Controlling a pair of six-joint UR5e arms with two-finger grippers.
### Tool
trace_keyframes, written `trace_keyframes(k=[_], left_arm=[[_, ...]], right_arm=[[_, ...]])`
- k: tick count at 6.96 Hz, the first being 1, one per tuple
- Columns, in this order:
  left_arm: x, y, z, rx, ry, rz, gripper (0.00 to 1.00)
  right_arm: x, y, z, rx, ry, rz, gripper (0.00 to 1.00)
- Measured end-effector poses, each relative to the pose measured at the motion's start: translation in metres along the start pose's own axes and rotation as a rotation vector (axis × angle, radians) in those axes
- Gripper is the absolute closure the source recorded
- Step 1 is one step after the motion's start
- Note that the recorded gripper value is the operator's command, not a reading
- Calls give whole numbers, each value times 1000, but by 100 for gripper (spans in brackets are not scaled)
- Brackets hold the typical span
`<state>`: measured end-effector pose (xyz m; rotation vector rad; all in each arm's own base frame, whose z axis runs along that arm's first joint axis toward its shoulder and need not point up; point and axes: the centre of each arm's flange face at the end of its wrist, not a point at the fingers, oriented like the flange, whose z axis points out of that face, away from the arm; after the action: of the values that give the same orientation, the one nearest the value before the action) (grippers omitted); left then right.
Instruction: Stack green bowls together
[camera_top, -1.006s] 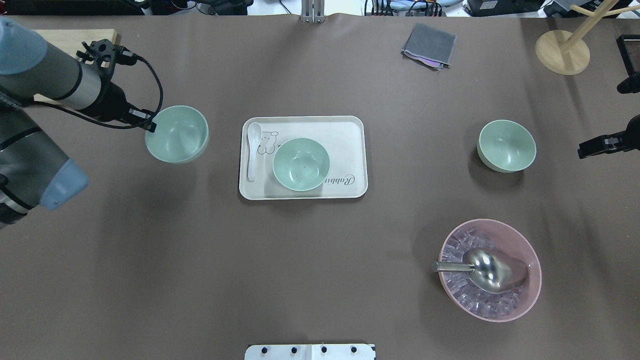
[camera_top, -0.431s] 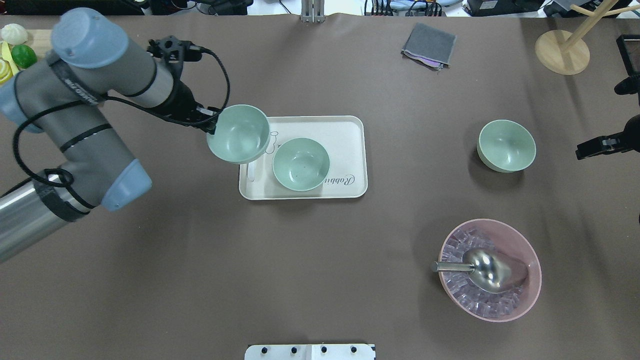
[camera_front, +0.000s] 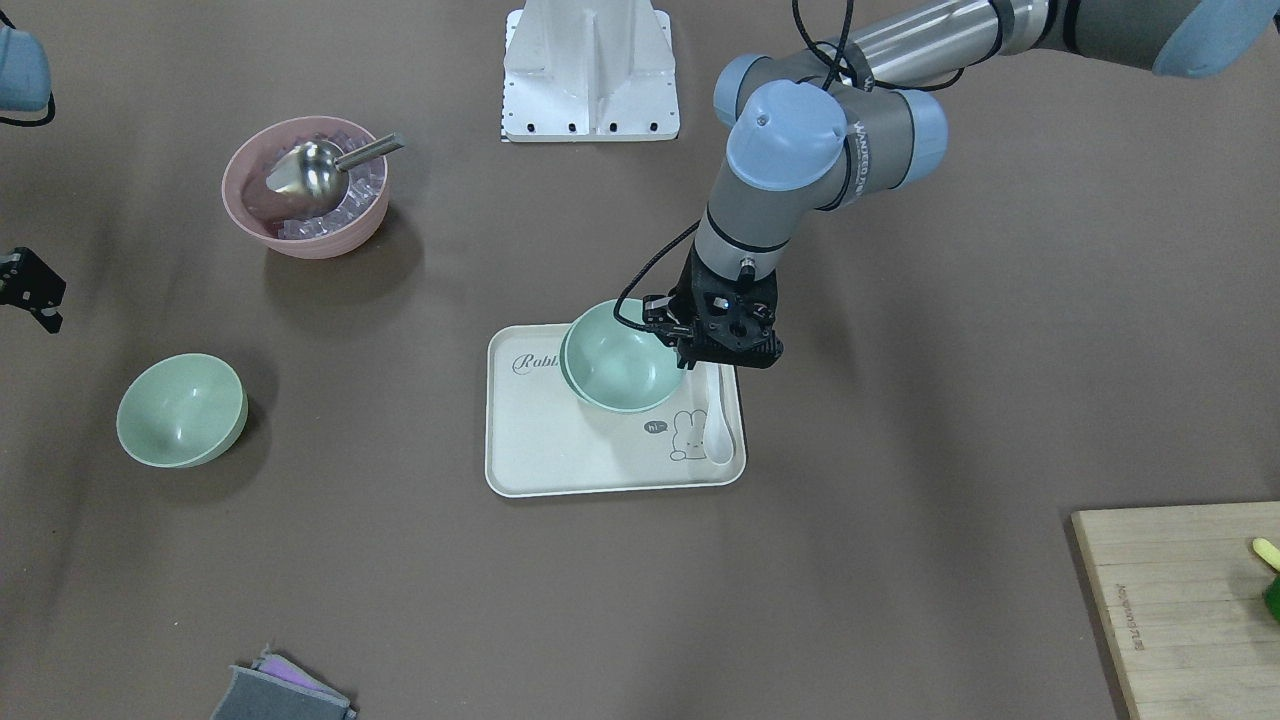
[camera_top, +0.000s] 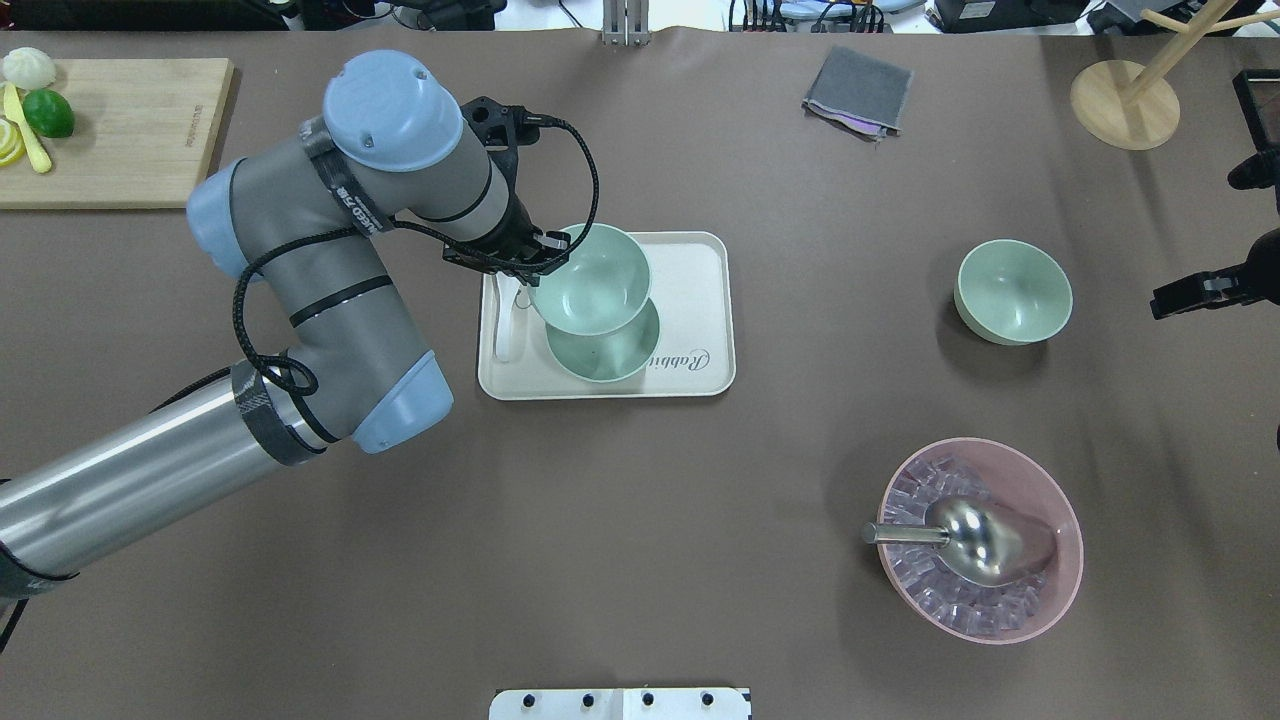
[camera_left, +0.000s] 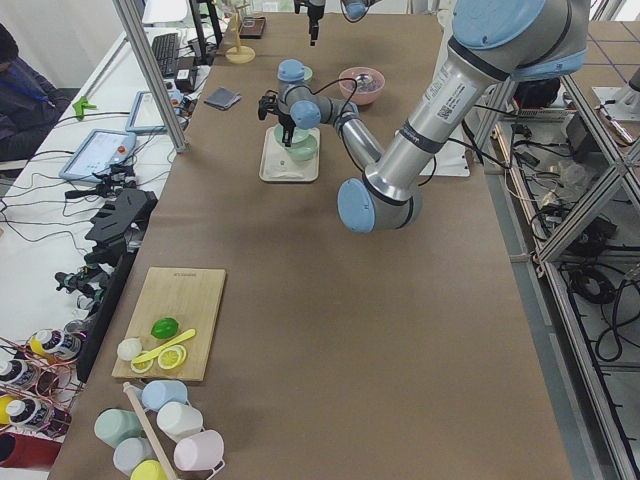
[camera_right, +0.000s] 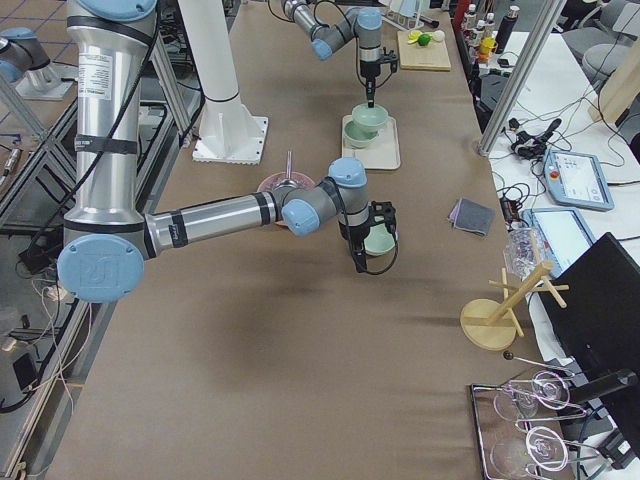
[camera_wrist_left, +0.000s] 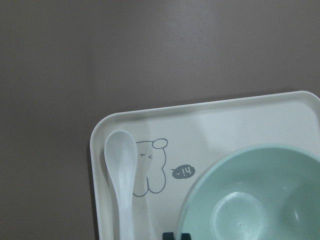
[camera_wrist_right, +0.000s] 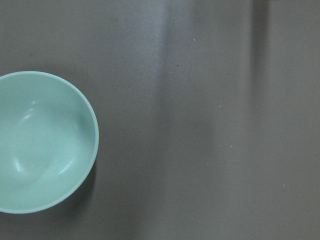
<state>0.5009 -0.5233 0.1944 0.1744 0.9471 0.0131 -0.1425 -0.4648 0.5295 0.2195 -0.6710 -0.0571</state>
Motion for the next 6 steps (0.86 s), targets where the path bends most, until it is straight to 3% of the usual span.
trace_keyframes(k=[6], left_arm=[[8, 22, 23, -9, -14, -12, 100]], right_arm=[[-2, -1, -3, 6, -4, -4, 0]])
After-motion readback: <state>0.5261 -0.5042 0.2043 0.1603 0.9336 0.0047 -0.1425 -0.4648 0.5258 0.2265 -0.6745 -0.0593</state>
